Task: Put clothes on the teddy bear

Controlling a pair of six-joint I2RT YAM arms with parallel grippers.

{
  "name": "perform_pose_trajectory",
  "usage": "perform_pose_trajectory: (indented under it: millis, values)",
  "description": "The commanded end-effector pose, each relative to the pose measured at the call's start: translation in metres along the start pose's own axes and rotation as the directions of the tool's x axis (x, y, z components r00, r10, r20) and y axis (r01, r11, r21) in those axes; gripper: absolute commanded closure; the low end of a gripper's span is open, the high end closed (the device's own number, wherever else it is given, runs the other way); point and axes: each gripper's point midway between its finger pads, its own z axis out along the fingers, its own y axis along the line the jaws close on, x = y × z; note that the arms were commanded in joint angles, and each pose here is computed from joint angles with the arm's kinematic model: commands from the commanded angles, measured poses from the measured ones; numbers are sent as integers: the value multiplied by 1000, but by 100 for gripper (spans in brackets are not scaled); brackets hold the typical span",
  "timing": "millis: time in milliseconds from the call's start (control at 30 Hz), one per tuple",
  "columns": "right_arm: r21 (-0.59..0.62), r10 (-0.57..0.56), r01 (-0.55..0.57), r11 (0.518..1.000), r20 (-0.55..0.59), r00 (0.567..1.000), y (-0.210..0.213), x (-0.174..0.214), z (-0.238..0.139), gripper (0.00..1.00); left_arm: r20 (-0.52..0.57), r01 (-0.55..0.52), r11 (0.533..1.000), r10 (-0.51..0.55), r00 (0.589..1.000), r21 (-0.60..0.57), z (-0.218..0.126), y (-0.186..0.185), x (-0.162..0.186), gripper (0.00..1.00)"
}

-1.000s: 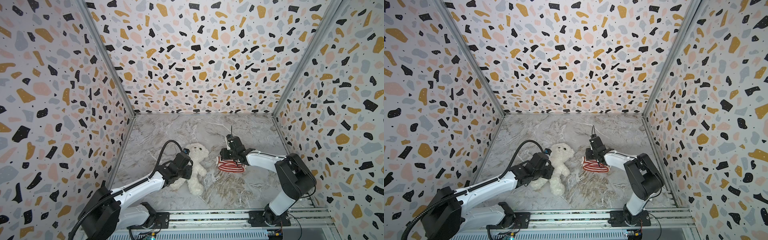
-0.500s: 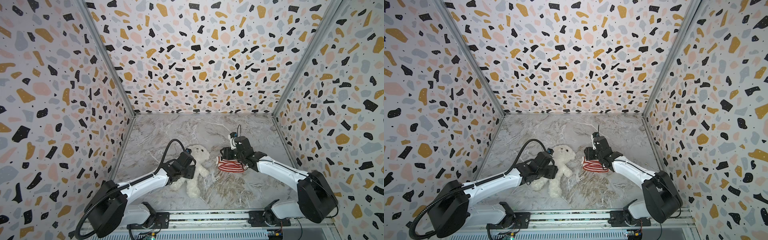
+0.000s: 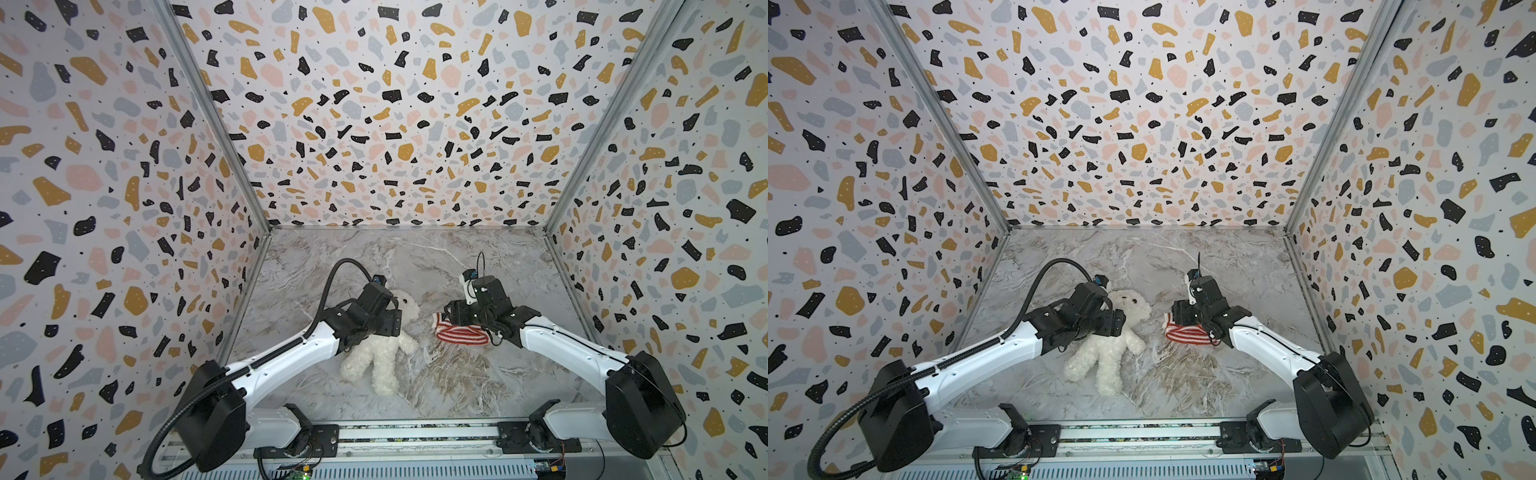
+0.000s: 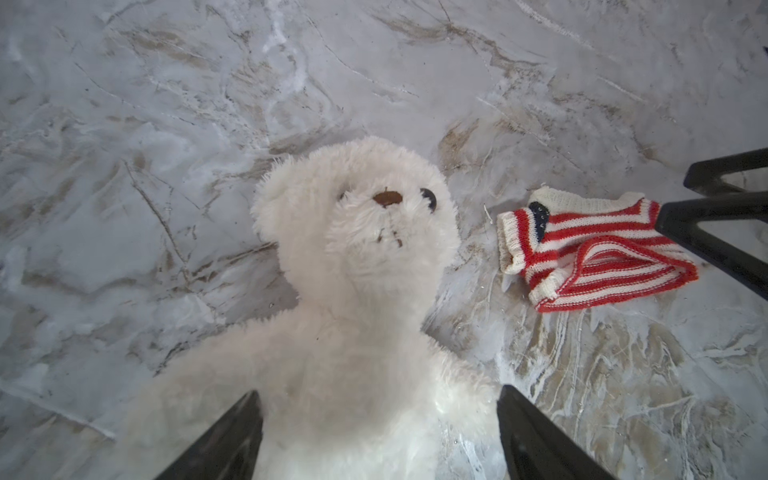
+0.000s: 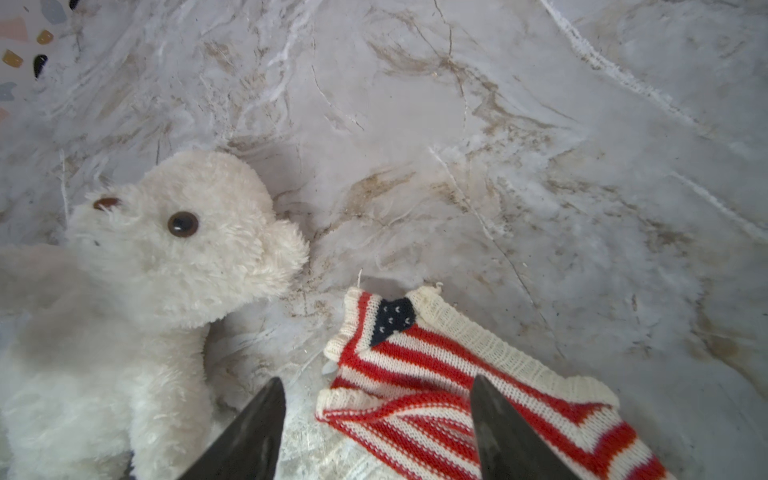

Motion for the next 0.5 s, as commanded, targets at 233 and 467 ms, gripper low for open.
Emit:
perform_pose_trajectory:
  millis: [233, 467]
  values:
    - [9, -21, 21, 1000, -26, 999, -4, 15, -8, 28, -97, -24, 994, 14, 995, -103, 58, 3, 9, 12]
    - [27, -46, 48, 999, -57, 997, -9, 24, -6, 28, -133, -28, 993, 12, 991, -116, 79, 7, 27, 20]
